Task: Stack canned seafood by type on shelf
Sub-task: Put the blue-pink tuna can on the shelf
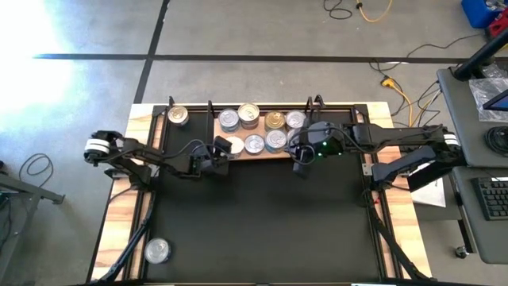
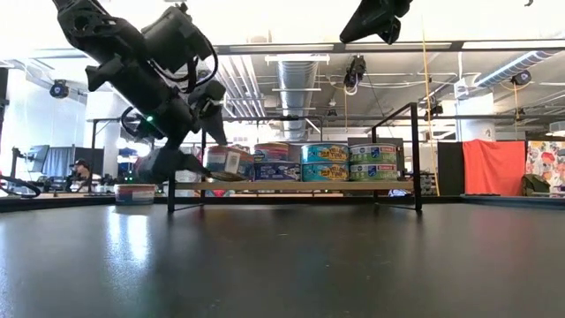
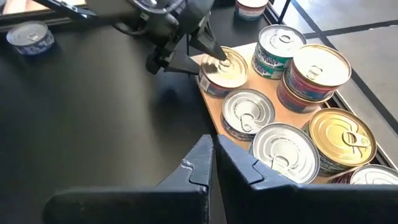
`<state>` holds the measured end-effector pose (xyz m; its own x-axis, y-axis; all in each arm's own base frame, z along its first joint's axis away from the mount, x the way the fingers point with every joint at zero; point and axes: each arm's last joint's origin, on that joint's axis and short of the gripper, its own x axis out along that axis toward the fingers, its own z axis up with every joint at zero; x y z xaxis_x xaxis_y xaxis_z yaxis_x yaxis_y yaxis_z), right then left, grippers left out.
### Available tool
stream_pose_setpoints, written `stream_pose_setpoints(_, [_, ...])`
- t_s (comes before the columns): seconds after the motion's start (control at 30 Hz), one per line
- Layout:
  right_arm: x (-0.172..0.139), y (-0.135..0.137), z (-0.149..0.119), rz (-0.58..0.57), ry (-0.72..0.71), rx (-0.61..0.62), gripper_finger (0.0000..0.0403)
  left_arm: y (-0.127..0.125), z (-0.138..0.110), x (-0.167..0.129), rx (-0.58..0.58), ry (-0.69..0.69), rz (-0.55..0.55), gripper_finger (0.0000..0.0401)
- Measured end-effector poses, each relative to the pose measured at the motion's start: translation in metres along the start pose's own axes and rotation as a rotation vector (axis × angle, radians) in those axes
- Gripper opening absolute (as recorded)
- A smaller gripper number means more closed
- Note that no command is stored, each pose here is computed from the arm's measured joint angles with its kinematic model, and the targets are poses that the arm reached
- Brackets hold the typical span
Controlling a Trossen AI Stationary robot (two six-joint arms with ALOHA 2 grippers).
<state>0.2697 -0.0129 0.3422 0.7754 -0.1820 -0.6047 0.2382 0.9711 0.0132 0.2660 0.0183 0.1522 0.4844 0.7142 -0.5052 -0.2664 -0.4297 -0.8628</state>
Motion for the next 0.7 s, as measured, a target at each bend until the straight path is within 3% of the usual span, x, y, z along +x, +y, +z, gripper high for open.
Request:
stream_pose_setpoints(0.5, [0.002, 0.0, -0.001, -0.002, 0.007, 0.006, 0.0013, -0.006, 0.014, -0.015, 0.084, 0.004, 0.079, 0.0274])
stream_pose_setpoints(0.7, [0.002, 0.001, 0.0, 0.04, 0.009, -0.012, 0.0013, -0.026, 0.008, -0.039, 0.284, 0.09, 0.011, 0.0274])
